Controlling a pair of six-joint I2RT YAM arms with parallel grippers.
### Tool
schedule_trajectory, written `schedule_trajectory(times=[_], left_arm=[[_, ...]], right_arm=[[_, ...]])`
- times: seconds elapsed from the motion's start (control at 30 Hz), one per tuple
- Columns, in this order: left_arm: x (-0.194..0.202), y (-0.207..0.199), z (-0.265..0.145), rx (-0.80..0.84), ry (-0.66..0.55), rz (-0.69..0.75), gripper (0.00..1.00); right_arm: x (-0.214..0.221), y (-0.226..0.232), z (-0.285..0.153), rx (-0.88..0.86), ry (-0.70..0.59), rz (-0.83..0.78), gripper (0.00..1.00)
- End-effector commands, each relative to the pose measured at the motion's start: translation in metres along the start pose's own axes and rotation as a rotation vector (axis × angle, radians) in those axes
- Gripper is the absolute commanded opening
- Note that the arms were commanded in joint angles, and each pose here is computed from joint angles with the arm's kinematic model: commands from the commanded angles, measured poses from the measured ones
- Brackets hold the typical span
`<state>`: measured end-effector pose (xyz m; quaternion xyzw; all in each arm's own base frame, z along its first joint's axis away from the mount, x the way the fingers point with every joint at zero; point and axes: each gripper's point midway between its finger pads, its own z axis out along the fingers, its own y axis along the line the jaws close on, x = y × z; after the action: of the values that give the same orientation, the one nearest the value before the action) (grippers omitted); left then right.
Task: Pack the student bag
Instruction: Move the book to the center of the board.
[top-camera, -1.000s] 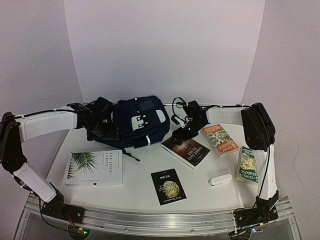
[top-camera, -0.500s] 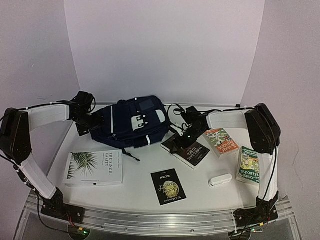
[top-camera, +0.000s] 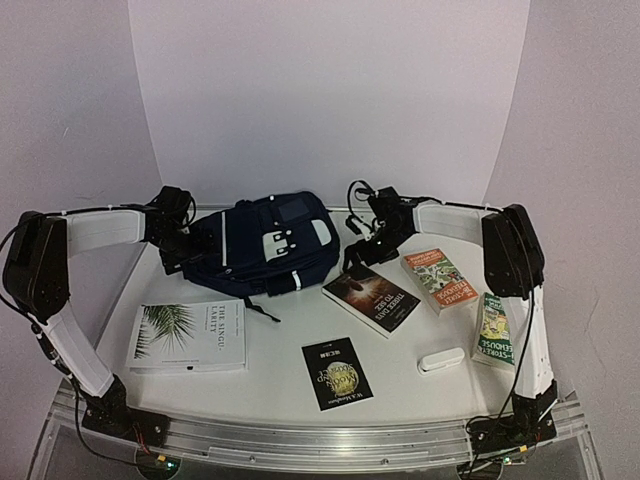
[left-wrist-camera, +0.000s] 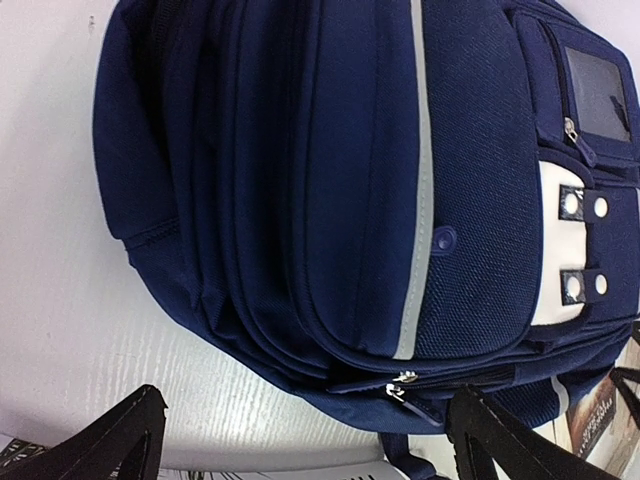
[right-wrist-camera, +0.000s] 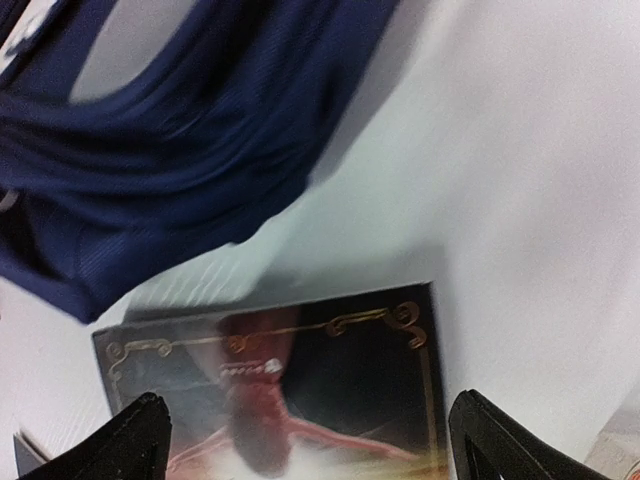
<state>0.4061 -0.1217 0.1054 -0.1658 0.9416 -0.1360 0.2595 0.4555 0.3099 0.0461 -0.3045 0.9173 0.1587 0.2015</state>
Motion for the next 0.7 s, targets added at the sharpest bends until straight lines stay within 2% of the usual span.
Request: schedule_trajectory(times=[0.0,0.2,0.3,0.5,0.67], left_arm=[[-0.025,0.003,-0.009,-0.027,-0.063,-0.058,1.00],[-0.024,0.012,-0.003,-0.055,-0.049,-0.090,1.00],[-0.023,0.015,-0.001,-0.048,-0.044,-0.109,1.00],[-0.020,0.013,0.009,-0.033,-0.026,-0.131,1.00],[-0.006,0.007,0.021,0.022,0.031,-0.143,0.94]], right_arm=[[0.001,-0.009,0.025,0.013,0.031,0.044,0.98],[0.021,-0.015,0.057,0.011,0.091,0.040,0.98],[0.033,-0.011,0.062,-0.023,0.121,0.035,0.95],[0.061,0.021,0.046,-0.140,0.166,-0.040,0.84],[0.093,0.038,0.036,-0.180,0.218,-0.136,0.83]])
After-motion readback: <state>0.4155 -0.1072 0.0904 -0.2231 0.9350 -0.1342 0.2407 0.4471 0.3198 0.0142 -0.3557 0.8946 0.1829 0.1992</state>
